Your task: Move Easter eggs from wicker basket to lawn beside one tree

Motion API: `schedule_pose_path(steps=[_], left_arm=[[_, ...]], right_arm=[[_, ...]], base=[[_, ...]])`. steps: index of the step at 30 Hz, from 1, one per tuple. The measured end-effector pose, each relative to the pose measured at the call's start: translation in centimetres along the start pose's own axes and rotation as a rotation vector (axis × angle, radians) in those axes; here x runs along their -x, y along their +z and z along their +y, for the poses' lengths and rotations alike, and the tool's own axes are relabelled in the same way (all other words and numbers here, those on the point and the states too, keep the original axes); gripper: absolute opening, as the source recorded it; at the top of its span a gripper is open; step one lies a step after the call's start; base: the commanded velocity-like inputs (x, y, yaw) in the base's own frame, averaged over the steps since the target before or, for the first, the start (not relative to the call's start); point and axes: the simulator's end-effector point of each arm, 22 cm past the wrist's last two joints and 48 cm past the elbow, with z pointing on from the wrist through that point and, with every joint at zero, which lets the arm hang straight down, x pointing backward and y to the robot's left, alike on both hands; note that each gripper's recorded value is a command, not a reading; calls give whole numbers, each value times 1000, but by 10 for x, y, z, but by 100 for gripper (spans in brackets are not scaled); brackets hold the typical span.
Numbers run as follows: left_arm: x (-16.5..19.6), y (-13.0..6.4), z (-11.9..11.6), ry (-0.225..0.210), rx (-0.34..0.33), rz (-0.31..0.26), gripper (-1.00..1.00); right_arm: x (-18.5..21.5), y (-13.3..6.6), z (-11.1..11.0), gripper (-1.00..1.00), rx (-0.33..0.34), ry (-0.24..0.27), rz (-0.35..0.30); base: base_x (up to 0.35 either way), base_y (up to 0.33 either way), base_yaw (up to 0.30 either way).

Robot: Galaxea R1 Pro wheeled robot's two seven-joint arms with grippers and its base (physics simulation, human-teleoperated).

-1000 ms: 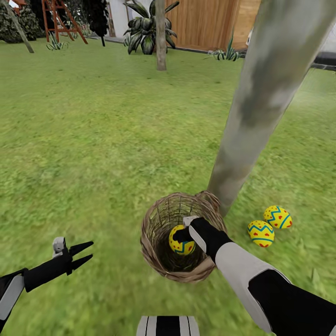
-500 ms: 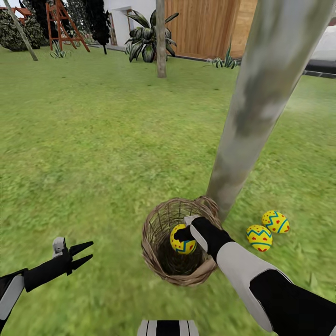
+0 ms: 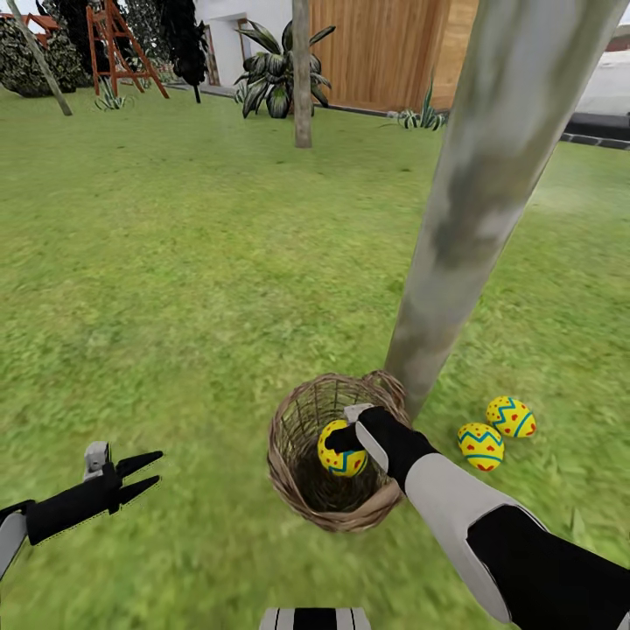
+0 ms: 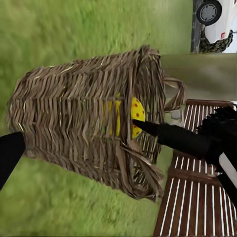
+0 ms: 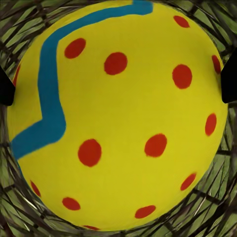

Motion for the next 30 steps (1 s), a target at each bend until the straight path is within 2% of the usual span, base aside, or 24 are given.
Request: schedule_pose_path(steps=[8,15,30], left_arm=[[14,-12,-20,12,0,-16,100],[10,-8,-33,4,-1,-2,100],[24,-23,-62,10,10,-10,100]], right_arm=[[9,-15,4,-100,2,-4,0],[15,-28,8,-100,4,-8,2],[29,-56,11,-100,5,-7,4]], base=[[0,0,0],[0,0,0],[0,0,0]])
